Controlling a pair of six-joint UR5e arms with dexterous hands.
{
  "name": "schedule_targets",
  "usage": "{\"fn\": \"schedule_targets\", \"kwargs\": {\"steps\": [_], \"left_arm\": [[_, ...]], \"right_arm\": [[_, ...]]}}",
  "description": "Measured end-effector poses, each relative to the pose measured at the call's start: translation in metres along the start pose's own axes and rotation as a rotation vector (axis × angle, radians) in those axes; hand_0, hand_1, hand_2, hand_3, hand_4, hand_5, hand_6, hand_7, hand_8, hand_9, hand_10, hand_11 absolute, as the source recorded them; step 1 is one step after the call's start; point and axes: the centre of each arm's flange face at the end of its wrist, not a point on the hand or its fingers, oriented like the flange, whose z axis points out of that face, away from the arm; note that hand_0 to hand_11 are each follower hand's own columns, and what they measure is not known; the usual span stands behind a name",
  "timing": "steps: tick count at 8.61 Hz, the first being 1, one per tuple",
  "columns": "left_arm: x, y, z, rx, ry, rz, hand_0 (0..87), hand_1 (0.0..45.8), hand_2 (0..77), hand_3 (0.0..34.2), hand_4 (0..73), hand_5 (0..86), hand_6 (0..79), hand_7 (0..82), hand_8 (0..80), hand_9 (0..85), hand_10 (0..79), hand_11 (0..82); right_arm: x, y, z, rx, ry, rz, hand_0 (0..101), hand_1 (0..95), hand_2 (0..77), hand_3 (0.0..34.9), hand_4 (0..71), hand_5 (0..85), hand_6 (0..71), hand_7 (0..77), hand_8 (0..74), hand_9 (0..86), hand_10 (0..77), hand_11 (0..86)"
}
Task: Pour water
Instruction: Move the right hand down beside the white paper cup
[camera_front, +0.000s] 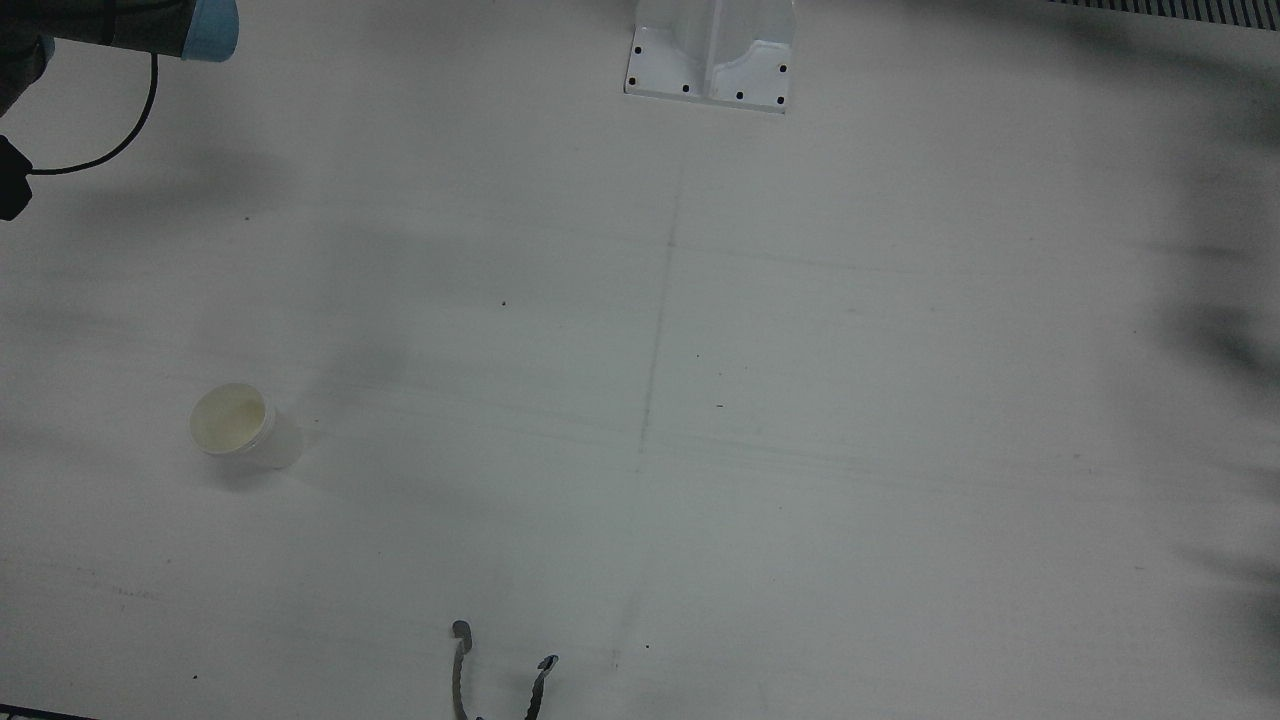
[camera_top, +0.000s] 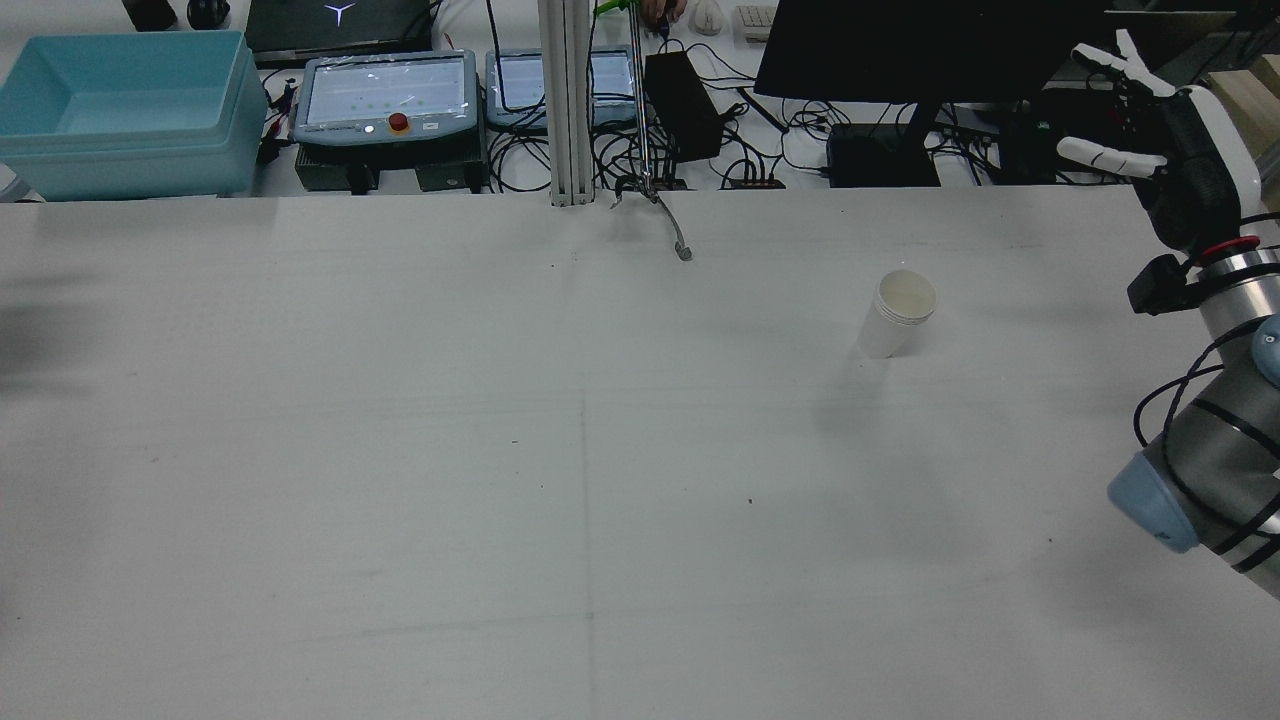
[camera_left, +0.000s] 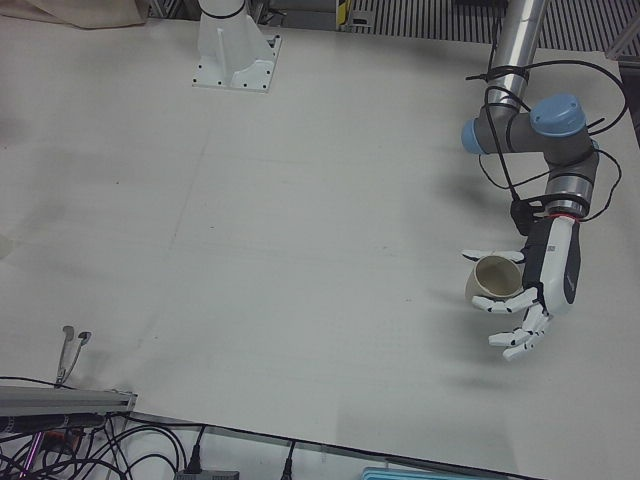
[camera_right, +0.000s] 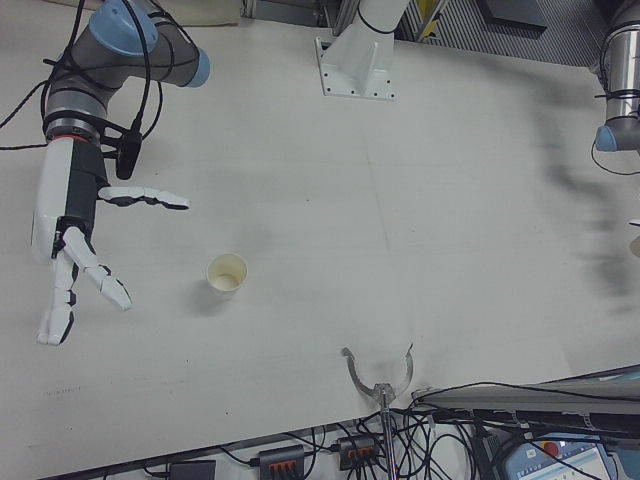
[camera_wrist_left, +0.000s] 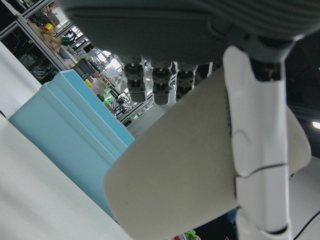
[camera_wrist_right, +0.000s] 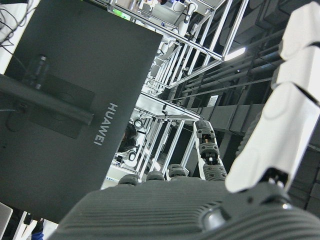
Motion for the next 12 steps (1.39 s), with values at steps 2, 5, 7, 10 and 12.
{"fn": "schedule_targets", "kwargs": {"steps": [2, 5, 7, 10, 12], "left_arm": [[0.005, 0.005, 0.002, -0.003, 0.0, -0.004, 61.6, 15.8, 2.2, 0.0, 56.2, 31.1, 13.1, 33.8, 12.0, 18.0, 10.9, 16.9], [0.005, 0.005, 0.001, 0.005, -0.011, -0.007, 61.2, 15.8, 2.2, 0.0, 56.2, 31.1, 13.1, 33.3, 12.0, 18.0, 10.9, 16.9], [0.005, 0.008, 0.004, 0.007, -0.014, -0.007, 61.2, 15.3, 2.2, 0.0, 56.2, 31.1, 13.1, 33.3, 11.5, 15.8, 10.9, 16.9], [0.009, 0.011, 0.005, 0.006, -0.013, -0.008, 61.2, 14.2, 2.2, 0.0, 56.2, 31.1, 13.1, 33.3, 11.5, 17.5, 10.9, 16.9], [0.009, 0.01, 0.002, 0.009, -0.015, -0.008, 61.2, 14.2, 2.2, 0.0, 56.2, 31.1, 13.1, 33.3, 11.5, 17.5, 10.9, 16.9]], "right_arm": [[0.051, -0.015, -0.01, 0.018, 0.053, -0.018, 46, 12.5, 12.0, 0.9, 9.3, 7.6, 2.2, 1.6, 0.5, 0.5, 0.0, 0.5], [0.106, -0.009, -0.029, 0.007, 0.095, 0.014, 46, 12.5, 10.9, 1.5, 4.9, 6.5, 0.5, 1.6, 0.5, 0.5, 0.0, 0.5], [0.134, -0.018, -0.045, 0.028, 0.109, 0.075, 46, 12.0, 10.9, 2.1, 3.8, 7.6, 0.5, 1.6, 0.5, 0.5, 0.0, 0.5], [0.168, -0.048, -0.066, 0.098, 0.128, 0.127, 46, 14.2, 10.9, 3.1, 0.5, 6.0, 0.5, 1.1, 0.0, 0.5, 0.0, 0.5], [0.181, -0.034, -0.061, 0.085, 0.138, 0.11, 46, 14.7, 14.2, 2.0, 6.5, 6.0, 0.5, 1.1, 0.0, 0.5, 0.0, 0.5]]}}
